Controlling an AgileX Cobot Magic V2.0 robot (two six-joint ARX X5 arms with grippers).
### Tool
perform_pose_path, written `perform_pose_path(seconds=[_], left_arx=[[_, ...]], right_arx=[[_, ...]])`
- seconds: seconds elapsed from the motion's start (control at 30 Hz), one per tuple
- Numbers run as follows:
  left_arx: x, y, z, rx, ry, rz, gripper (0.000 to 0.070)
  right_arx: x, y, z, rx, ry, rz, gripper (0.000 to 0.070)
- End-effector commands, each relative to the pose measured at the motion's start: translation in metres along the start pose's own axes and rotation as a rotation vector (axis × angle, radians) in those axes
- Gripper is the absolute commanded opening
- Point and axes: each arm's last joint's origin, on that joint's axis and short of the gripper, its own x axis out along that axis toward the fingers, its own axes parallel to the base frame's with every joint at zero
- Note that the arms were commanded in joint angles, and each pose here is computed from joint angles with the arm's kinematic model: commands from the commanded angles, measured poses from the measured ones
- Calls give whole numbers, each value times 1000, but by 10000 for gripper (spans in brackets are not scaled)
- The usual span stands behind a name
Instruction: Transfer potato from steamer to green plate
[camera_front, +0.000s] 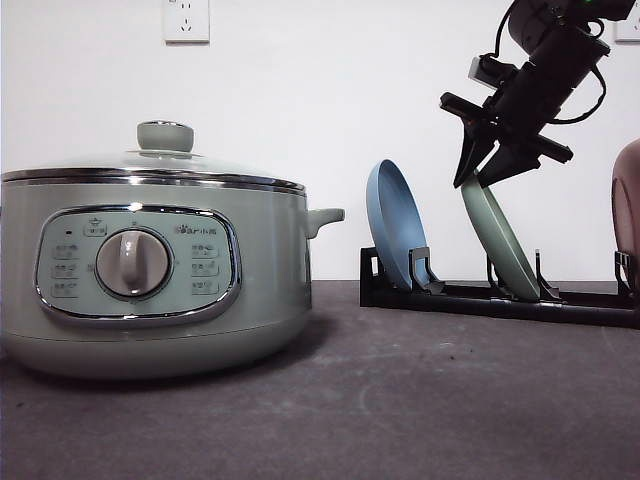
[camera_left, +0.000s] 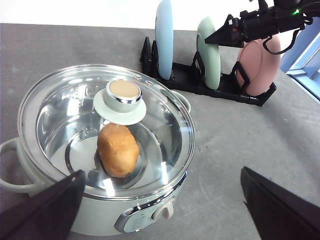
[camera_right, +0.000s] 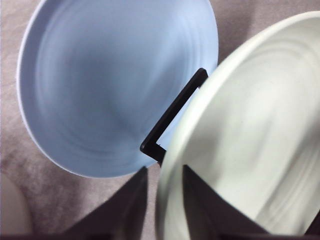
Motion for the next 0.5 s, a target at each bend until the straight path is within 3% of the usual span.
perform_pose_path(seconds=[0.0, 0.47], left_arx=[[-3, -2, 5, 25, -20, -5, 635], [-3, -2, 5, 26, -20, -5, 635]], right_arx=[[3, 1, 4, 3, -13, 2, 13], [-16, 10, 15, -22, -78, 19, 4]])
